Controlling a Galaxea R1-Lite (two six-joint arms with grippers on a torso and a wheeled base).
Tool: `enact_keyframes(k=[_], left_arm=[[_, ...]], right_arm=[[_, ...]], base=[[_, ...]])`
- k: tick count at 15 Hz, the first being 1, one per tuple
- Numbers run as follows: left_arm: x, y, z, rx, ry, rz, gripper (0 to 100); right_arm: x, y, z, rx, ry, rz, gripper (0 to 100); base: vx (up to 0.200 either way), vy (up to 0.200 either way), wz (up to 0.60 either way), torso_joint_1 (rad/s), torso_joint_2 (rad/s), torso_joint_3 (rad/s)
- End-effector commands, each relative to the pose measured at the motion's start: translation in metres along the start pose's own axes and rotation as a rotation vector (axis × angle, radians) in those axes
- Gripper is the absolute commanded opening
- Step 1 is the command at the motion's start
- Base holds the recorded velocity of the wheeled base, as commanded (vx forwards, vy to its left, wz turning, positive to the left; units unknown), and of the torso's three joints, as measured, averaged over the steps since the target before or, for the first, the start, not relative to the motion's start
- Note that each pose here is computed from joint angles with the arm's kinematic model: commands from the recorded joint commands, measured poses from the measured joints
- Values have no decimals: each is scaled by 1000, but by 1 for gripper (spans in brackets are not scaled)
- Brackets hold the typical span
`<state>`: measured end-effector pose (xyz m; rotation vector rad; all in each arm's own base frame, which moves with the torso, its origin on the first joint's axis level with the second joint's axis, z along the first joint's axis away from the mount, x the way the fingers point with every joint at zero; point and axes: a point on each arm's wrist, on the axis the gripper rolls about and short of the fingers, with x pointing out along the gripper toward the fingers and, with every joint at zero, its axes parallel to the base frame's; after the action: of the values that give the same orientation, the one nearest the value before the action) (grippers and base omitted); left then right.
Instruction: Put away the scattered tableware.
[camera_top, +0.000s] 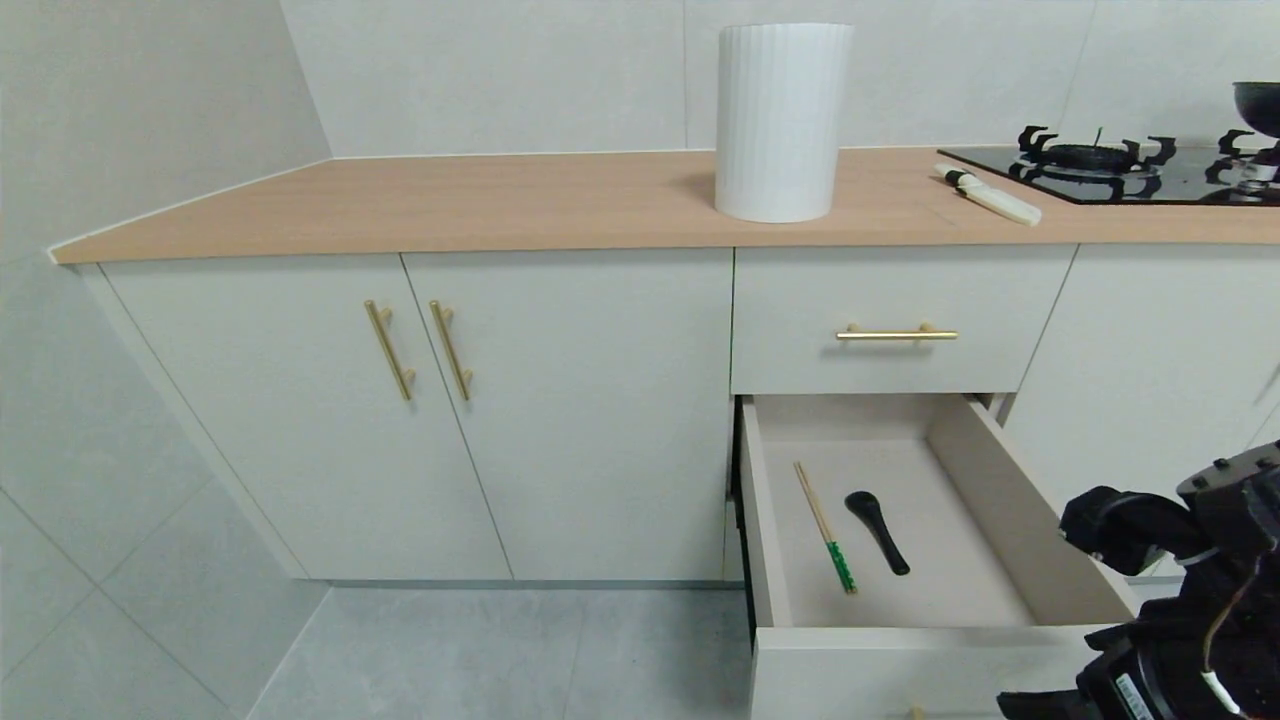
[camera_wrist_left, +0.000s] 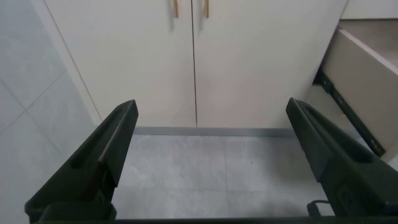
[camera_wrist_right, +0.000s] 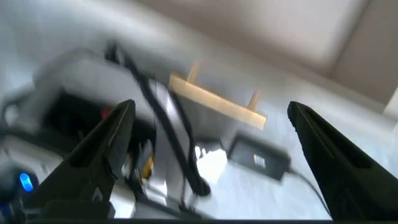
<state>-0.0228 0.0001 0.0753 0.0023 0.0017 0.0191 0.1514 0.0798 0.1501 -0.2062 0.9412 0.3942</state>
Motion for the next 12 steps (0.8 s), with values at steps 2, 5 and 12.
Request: enact_keyframes(k=[2, 5, 12], left_arm=[[0, 0, 0, 1, 1, 1, 100], [0, 0, 0, 1, 1, 1, 100], [0, 0, 0, 1, 1, 1, 100]], right_arm=[[12, 8, -6, -65, 116, 22, 100], [30, 12, -11, -86, 213, 25, 100], [67, 9, 11, 95, 231, -43, 100]], base=[[0, 0, 0, 0, 0, 0], [0, 0, 0, 0, 0, 0], [0, 0, 0, 0, 0, 0]])
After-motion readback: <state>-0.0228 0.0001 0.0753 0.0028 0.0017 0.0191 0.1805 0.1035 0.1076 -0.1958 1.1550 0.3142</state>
